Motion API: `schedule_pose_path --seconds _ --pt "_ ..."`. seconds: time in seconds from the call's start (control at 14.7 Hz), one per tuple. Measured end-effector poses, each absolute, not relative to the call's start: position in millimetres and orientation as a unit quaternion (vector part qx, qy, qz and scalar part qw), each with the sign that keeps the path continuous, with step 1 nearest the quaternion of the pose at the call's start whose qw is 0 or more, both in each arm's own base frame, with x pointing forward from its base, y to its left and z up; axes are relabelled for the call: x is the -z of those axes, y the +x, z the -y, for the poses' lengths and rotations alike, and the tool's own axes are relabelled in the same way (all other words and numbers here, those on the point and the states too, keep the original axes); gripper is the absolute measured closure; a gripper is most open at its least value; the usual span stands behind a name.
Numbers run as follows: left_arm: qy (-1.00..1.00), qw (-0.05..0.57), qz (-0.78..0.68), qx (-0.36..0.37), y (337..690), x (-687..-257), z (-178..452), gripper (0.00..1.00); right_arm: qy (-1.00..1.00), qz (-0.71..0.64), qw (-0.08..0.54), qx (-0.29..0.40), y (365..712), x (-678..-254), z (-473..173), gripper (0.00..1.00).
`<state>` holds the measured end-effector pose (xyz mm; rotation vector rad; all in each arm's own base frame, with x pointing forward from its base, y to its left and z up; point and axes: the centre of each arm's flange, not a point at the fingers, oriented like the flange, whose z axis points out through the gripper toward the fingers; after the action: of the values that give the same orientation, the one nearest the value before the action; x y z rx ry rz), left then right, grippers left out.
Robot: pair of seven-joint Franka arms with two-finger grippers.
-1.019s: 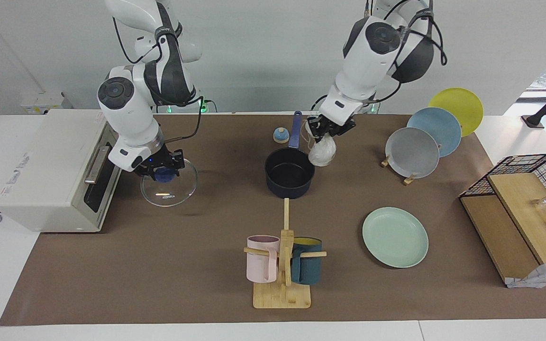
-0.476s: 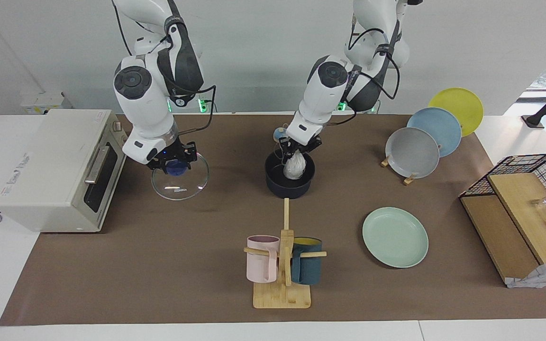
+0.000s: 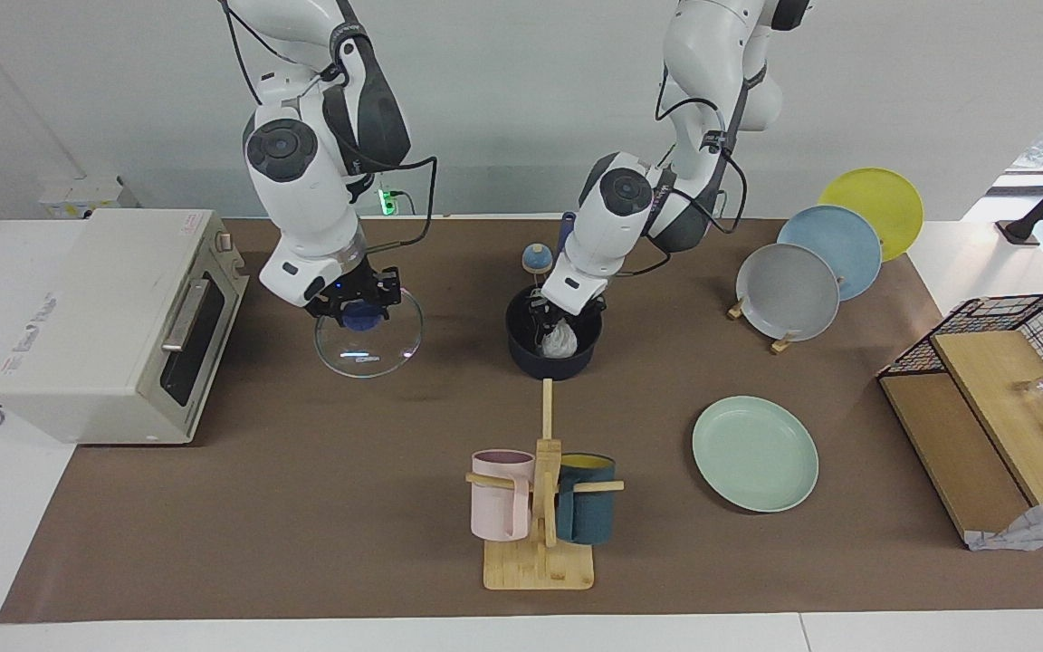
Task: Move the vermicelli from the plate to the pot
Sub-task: 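Carry the vermicelli over the pot while the right gripper lifts the lid, then release the vermicelli into the pot while the right gripper brings the lid over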
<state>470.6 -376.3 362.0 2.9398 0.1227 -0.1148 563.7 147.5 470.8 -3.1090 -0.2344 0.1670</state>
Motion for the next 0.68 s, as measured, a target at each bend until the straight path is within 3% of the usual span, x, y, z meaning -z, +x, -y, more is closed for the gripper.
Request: schedule_pose_path --seconds 0.27,0.48,0.54,0.68 --pt "0.994 0.090 -0.033 0.043 482.3 -386.9 363.9 0.41 -0.996 0.066 0.008 -0.051 558.4 -471.9 -169.0 0.34" --pt "0.995 0.083 -0.033 0.047 515.7 -456.7 308.0 0.07 -0.998 0.050 0.008 -0.048 553.2 -473.0 -188.7 0.34" --pt "0.995 0.083 -0.032 0.041 527.4 -481.4 277.0 0.00 -0.998 0.039 0.008 -0.041 549.0 -474.2 -205.3 0.34" --pt "0.997 0.077 -0.016 0.027 541.0 -522.3 205.9 0.00 -0.999 0.017 0.011 -0.026 532.6 -477.0 -254.3 0.34"
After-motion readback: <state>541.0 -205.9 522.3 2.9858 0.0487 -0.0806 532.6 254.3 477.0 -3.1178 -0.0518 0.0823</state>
